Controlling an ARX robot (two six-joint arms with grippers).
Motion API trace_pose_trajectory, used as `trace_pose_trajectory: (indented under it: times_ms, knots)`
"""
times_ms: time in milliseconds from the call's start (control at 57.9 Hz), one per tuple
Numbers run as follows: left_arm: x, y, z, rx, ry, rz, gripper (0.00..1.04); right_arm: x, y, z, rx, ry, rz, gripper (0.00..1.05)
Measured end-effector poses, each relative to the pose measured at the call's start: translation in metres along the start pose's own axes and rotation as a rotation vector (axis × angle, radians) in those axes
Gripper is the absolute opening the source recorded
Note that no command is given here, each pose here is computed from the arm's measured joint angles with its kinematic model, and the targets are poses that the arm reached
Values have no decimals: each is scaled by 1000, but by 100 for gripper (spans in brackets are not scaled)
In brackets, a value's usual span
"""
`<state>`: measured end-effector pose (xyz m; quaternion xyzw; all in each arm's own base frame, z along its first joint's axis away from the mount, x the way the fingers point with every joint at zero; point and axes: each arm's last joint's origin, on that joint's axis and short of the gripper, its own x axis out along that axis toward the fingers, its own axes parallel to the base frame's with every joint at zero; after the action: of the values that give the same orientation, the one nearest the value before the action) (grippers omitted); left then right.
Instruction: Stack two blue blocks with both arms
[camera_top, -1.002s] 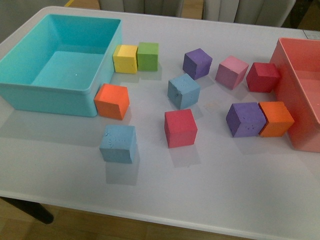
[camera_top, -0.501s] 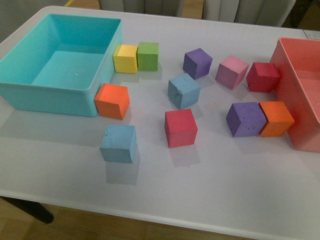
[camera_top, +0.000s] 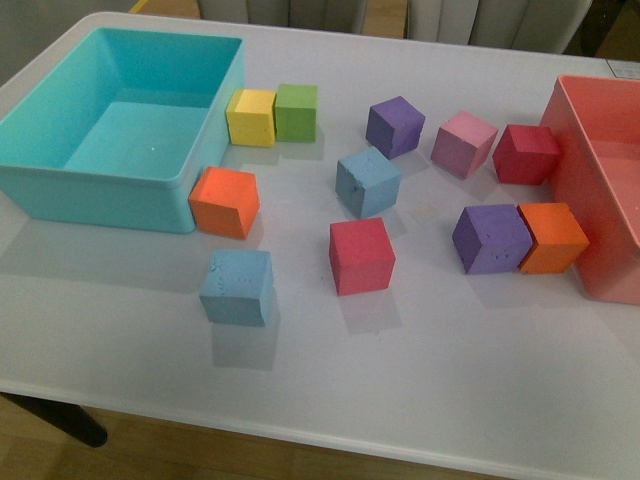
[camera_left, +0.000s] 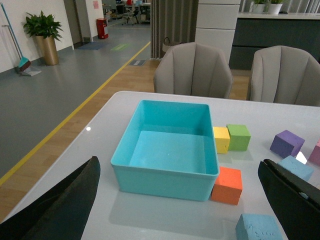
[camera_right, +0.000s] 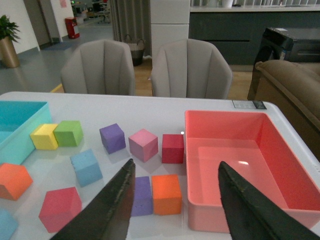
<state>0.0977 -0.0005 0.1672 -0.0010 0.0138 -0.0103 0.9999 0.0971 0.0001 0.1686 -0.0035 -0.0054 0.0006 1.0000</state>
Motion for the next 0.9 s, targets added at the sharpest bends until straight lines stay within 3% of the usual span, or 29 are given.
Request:
trace_pose_trajectory:
  times_ms: [69,121,207,397,898]
  knots:
    - [4,-6,4,-20,402,-131,96,0,0,0,0,0,0,77]
    - [16,-13,7,-7,551,-172,96,0,0,0,0,-2,0,85]
    - [35,-23,10,23,595,-210,96,0,0,0,1,-1,0,97]
    - [74,-50,3,84,615,-270,96,0,0,0,1,-2,0,96]
    - [157,-120,-55,78,807,-325,96,0,0,0,1,-2,0,96]
